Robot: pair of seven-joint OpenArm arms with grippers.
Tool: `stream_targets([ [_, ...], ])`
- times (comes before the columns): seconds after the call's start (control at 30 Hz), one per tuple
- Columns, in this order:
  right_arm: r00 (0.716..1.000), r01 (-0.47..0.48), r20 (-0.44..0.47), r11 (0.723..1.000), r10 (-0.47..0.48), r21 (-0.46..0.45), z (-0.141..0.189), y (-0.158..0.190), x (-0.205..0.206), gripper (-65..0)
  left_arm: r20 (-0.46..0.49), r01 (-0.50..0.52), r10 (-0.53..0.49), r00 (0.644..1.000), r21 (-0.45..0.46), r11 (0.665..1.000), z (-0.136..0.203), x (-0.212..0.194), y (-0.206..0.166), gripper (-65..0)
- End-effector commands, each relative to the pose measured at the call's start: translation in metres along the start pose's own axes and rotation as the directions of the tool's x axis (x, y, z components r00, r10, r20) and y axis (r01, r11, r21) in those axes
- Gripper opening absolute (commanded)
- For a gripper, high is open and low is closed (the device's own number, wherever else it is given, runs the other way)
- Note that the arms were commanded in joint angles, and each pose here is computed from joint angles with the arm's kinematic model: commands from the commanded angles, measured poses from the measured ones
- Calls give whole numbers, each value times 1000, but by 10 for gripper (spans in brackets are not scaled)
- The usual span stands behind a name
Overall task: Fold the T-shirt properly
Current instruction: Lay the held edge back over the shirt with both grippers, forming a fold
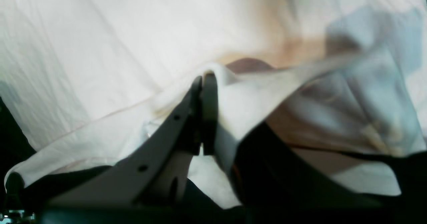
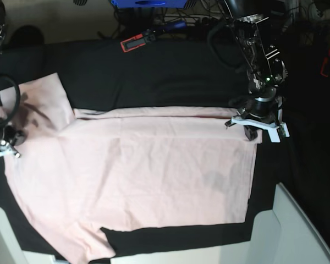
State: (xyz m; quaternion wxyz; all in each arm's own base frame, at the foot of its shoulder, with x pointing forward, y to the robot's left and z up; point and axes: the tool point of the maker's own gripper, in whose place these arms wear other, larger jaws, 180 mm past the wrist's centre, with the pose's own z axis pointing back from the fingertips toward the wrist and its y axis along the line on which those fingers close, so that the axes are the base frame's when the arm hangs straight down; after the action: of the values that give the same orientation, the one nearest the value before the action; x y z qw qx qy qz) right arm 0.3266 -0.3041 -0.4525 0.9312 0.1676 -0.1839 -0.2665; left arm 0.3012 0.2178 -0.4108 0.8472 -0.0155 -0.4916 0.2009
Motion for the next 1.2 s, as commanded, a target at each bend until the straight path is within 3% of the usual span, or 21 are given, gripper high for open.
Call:
stream_targets([
  [0.0, 997, -22, 68, 1000, 21, 10, 13, 6, 27, -650, 65, -2, 3, 998, -15, 1000, -2, 21, -5, -650],
  [0.13, 997, -23, 78, 1000, 22, 16, 14, 10, 33, -650, 111, 9, -8, 994, -9, 1000, -2, 31, -1, -650],
  [0.4, 991, -59, 118, 998, 58, 12, 12, 18, 42, -650, 88, 94, -95, 992, 22, 995, -10, 27, 1, -650],
  [0.67, 986, -68, 151, 998, 66, 8, 11, 19, 47, -650, 114, 75, -79, 990, 40, 996, -15, 40, 7, -650],
  [0.83, 982, -108, 149, 992, 116, -64, 11, 10, 49, -650, 141, 86, -90, 986, 35, 996, -19, 54, 4, -650],
  [1.03, 980, -112, 160, 992, 120, -59, 8, 15, 49, -649, 93, 85, -88, 992, 39, 996, -27, 39, 10, -650],
  [1.1, 977, -110, 179, 992, 118, -57, 8, 16, 53, -595, 89, 78, -82, 993, 46, 996, -28, 38, 13, -645],
  [1.17, 974, -111, 190, 992, 120, -56, 10, 17, 56, -485, 94, 80, -84, 992, 48, 996, -27, 40, 14, -574],
])
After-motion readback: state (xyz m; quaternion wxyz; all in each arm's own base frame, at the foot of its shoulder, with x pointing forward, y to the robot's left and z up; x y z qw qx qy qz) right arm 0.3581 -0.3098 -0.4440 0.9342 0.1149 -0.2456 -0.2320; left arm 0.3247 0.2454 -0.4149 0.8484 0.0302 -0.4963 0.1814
